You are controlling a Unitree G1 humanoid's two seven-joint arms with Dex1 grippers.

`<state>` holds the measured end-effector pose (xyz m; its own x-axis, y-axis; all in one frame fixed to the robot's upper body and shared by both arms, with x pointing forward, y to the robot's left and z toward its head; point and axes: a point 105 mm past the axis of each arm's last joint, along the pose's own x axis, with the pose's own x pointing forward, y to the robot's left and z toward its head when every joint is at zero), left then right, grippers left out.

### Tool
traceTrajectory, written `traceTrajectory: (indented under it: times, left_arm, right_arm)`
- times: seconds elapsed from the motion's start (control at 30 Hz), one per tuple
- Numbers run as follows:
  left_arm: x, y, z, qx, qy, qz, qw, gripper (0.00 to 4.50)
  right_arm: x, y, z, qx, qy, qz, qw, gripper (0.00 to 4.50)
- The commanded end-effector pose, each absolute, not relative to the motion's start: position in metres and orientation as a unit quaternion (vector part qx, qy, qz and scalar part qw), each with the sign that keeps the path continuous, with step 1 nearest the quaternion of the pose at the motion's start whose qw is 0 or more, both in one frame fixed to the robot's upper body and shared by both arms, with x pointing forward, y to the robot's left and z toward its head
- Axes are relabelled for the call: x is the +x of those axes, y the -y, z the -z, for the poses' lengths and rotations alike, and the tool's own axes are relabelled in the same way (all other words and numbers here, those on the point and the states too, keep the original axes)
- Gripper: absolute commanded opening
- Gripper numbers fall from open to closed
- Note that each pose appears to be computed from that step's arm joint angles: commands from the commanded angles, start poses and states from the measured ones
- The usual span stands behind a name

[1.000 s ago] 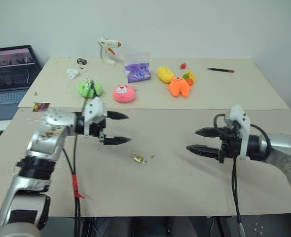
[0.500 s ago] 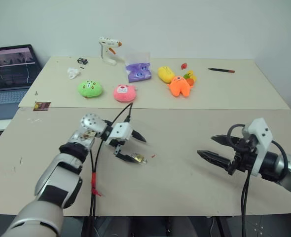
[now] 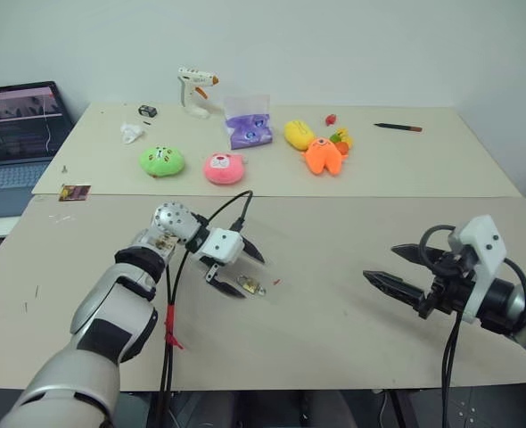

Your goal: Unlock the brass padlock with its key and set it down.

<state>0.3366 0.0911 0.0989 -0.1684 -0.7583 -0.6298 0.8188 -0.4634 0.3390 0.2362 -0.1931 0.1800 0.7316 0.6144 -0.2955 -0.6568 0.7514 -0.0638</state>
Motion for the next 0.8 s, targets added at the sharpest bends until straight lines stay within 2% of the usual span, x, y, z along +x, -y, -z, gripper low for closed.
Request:
traceTrajectory:
  times: [0.03,0.2,0.3,0.4,0.47,0.53,0.6,0.8]
  left_arm:
    - [0.340,-0.094,-0.102,0.401,-0.042,0.759,0.512,4.50]
    - [0.335,-0.090,-0.096,0.398,-0.039,0.766,0.503,4.50]
    - [0.333,-0.088,-0.093,0.391,-0.040,0.770,0.503,3.79]
    - [0.330,-0.087,-0.090,0.384,-0.046,0.775,0.500,2.70]
    - [0.329,-0.087,-0.089,0.382,-0.047,0.778,0.497,2.14]
    - [0.328,-0.086,-0.088,0.380,-0.048,0.780,0.495,1.29]
    - [0.327,-0.085,-0.088,0.377,-0.048,0.782,0.494,0.81]
    - [0.327,-0.079,-0.090,0.359,-0.037,0.782,0.508,0.81]
  right_arm:
    - [0.239,0.193,-0.192,-0.101,-0.107,-0.339,0.929,4.47]
    - [0.241,0.195,-0.192,-0.107,-0.110,-0.337,0.929,4.47]
    - [0.242,0.197,-0.191,-0.111,-0.111,-0.334,0.929,4.50]
    - [0.242,0.197,-0.191,-0.112,-0.112,-0.333,0.930,4.50]
    - [0.241,0.198,-0.191,-0.113,-0.111,-0.332,0.930,4.50]
    - [0.241,0.198,-0.191,-0.114,-0.112,-0.331,0.930,4.50]
    - [0.241,0.198,-0.191,-0.114,-0.112,-0.330,0.930,4.50]
    - [0.241,0.198,-0.189,-0.117,-0.115,-0.329,0.930,4.50]
